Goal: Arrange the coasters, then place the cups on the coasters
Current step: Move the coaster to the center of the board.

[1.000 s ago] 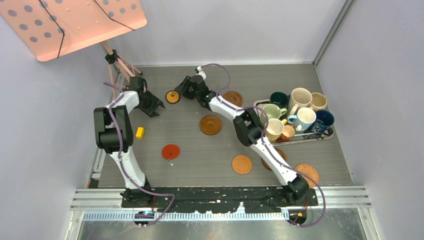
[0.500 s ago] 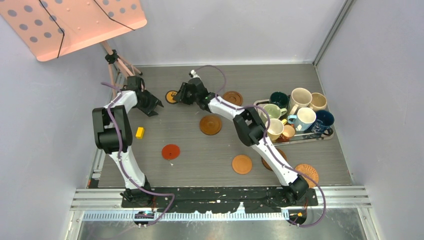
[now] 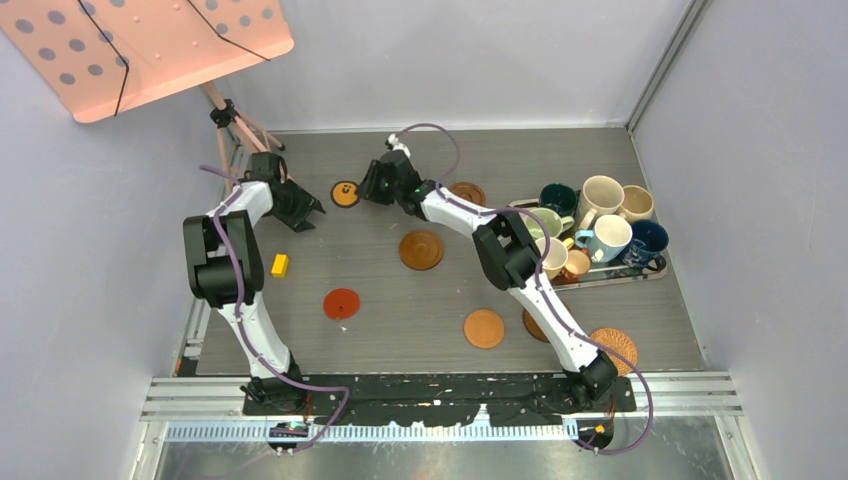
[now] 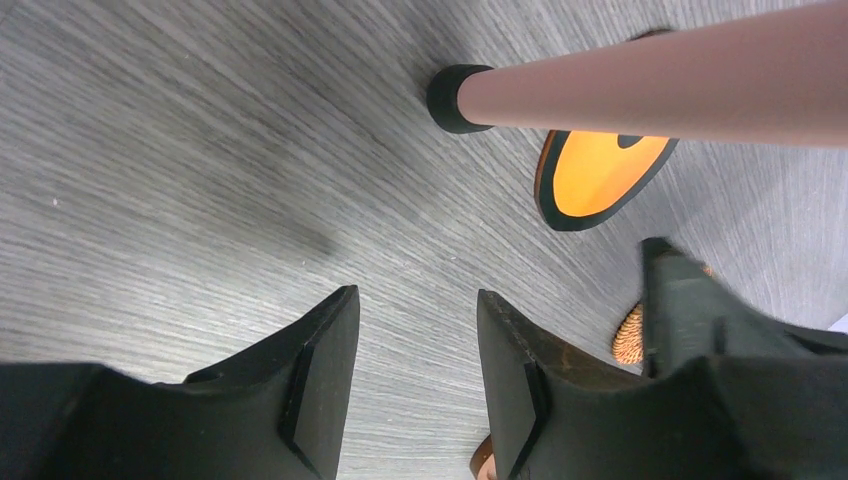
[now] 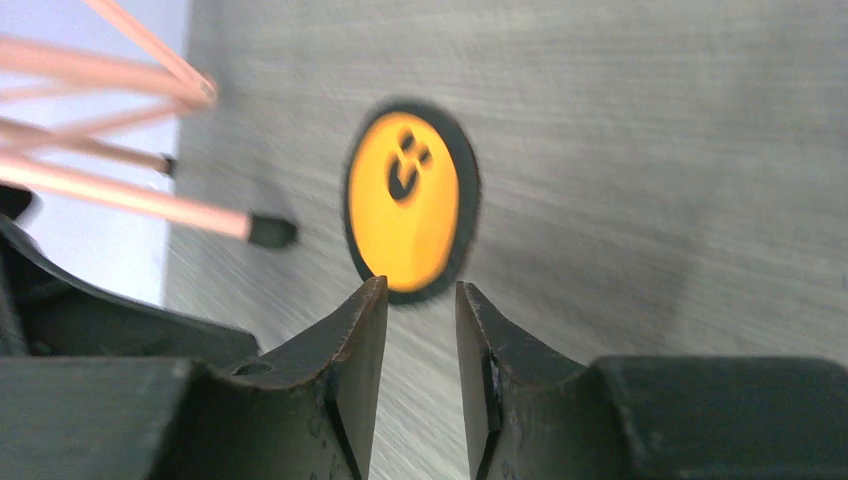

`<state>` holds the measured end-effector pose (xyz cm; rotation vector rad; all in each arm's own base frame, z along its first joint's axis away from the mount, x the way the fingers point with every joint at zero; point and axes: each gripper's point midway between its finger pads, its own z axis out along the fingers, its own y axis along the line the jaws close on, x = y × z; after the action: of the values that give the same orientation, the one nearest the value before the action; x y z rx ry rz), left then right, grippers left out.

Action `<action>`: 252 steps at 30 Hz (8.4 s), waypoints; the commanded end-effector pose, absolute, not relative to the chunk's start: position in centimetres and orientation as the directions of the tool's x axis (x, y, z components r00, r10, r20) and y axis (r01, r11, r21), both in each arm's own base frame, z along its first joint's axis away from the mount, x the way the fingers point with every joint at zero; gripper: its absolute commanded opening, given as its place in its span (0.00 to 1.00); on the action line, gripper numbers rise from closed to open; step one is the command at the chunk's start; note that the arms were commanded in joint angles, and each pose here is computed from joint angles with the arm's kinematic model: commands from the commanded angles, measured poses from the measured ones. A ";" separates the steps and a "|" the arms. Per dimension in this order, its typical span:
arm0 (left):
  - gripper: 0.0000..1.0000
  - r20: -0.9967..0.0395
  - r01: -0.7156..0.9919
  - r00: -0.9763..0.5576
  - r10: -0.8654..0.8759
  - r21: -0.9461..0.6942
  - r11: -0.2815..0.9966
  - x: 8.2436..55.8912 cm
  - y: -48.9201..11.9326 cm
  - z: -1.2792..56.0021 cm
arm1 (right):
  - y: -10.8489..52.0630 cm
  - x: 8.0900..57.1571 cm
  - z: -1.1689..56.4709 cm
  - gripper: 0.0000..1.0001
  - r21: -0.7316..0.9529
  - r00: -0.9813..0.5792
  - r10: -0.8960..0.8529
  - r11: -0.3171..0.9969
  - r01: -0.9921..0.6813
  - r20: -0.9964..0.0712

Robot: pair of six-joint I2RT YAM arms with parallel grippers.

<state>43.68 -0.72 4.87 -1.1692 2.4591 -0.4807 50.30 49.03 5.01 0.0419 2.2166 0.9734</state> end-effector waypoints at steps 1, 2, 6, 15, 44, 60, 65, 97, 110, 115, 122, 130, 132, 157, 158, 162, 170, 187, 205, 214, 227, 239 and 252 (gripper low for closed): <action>0.49 -0.212 -0.615 -0.569 -0.794 -0.531 0.583 44.9 -1.0 6.3 | 49.9 54.9 10.3 0.41 0.755 -0.655 0.475 0.612 -0.234 -0.588; 0.49 -0.210 -0.616 -0.567 -0.797 -0.534 0.579 45.0 -1.1 6.3 | 49.9 54.9 8.7 0.41 0.765 -0.668 0.483 0.610 -0.207 -0.566; 0.49 -0.201 -0.618 -0.566 -0.799 -0.539 0.573 44.7 -1.2 6.0 | 49.8 55.7 7.0 0.47 0.799 -0.651 0.560 0.589 -0.121 -0.512; 0.48 -0.180 -0.613 -0.566 -0.805 -0.560 0.557 45.4 -1.7 6.1 | 50.4 57.1 6.0 0.62 0.848 -0.623 0.643 0.526 -0.064 -0.446; 0.48 -0.225 -0.620 -0.548 -0.805 -0.537 0.572 44.0 1.3 7.0 | 56.0 48.8 8.0 0.49 0.749 -0.754 0.277 0.532 -0.396 -0.596; 0.48 -0.250 -0.595 -0.524 -0.814 -0.577 0.560 46.5 1.9 7.1 | 53.0 50.8 11.2 0.43 0.729 -0.698 0.336 0.563 -0.390 -0.633; 0.48 -0.223 -0.596 -0.516 -0.827 -0.600 0.534 47.1 1.4 6.0 | 52.6 53.3 10.0 0.47 0.761 -0.679 0.421 0.561 -0.325 -0.601; 0.46 -0.171 -0.554 -0.551 -0.817 -0.658 0.511 50.1 -4.6 4.3 | 50.3 55.9 7.9 0.48 0.815 -0.672 0.518 0.531 -0.231 -0.528; 0.46 -0.144 -0.495 -0.620 -0.772 -0.691 0.527 51.9 -9.1 5.0 | 47.0 56.7 8.2 0.48 0.807 -0.666 0.524 0.553 -0.208 -0.531; 0.46 -0.148 -0.470 -0.650 -0.746 -0.692 0.547 51.7 -11.2 5.2 | 46.2 57.1 8.8 0.48 0.805 -0.661 0.528 0.557 -0.205 -0.533; 0.46 -0.150 -0.464 -0.662 -0.734 -0.687 0.559 51.3 -11.8 4.9 | 45.8 57.4 9.2 0.48 0.809 -0.658 0.533 0.551 -0.208 -0.532; 0.46 -0.206 -0.440 -0.649 -0.733 -0.684 0.582 52.8 -10.6 6.7 | 45.4 57.9 9.5 0.48 0.803 -0.649 0.534 0.557 -0.211 -0.541; 0.46 -0.212 -0.445 -0.645 -0.734 -0.677 0.586 53.7 -10.0 7.3 | 45.2 57.9 9.5 0.48 0.798 -0.649 0.530 0.564 -0.210 -0.545; 0.45 -0.166 -0.475 -0.715 -0.679 -0.597 0.646 53.1 -11.4 4.3 | 43.2 59.9 10.8 0.48 0.770 -0.614 0.523 0.591 -0.239 -0.592; 0.45 -0.155 -0.471 -0.724 -0.672 -0.600 0.647 52.7 -11.9 4.2 | 43.3 60.1 11.4 0.48 0.766 -0.604 0.521 0.590 -0.255 -0.603; 0.45 -0.127 -0.448 -0.766 -0.630 -0.596 0.666 51.3 -13.3 4.2 | 43.1 60.8 11.5 0.49 0.757 -0.587 0.523 0.597 -0.266 -0.618; 0.45 -0.229 -0.428 -0.712 -0.664 -0.608 0.668 50.3 -9.7 8.2 | 44.4 61.4 11.0 0.48 0.797 -0.580 0.572 0.547 -0.257 -0.580; 0.52 -0.260 -0.532 -0.605 -0.753 -0.571 0.625 50.0 -2.5 6.8 | 50.0 58.0 7.6 0.59 0.836 -0.643 0.577 0.512 -0.197 -0.504; 0.54 -0.166 -0.536 -0.644 -0.747 -0.598 0.596 49.7 -3.1 5.2 | 52.9 50.8 7.4 0.40 0.793 -0.797 0.274 0.484 -0.369 -0.538; 0.54 -0.154 -0.507 -0.681 -0.716 -0.606 0.613 50.7 -4.9 4.7 | 48.5 52.7 10.6 0.39 0.730 -0.728 0.296 0.559 -0.393 -0.619; 0.54 -0.234 -0.448 -0.687 -0.688 -0.608 0.655 52.8 -7.2 7.3 | 45.2 55.7 13.8 0.40 0.710 -0.653 0.365 0.581 -0.398 -0.664; 0.54 -0.303 -0.497 -0.628 -0.717 -0.552 0.669 54.6 -5.1 8.0 | 44.8 56.2 14.2 0.40 0.705 -0.637 0.374 0.583 -0.403 -0.674; 0.52 -0.289 -0.591 -0.559 -0.777 -0.518 0.618 53.8 -4.7 5.4 | 45.0 56.4 13.4 0.40 0.731 -0.648 0.403 0.570 -0.375 -0.647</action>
<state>52.64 -4.56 4.39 -1.0478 2.4129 -0.4970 55.75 44.51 7.54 0.0357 2.0892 1.1248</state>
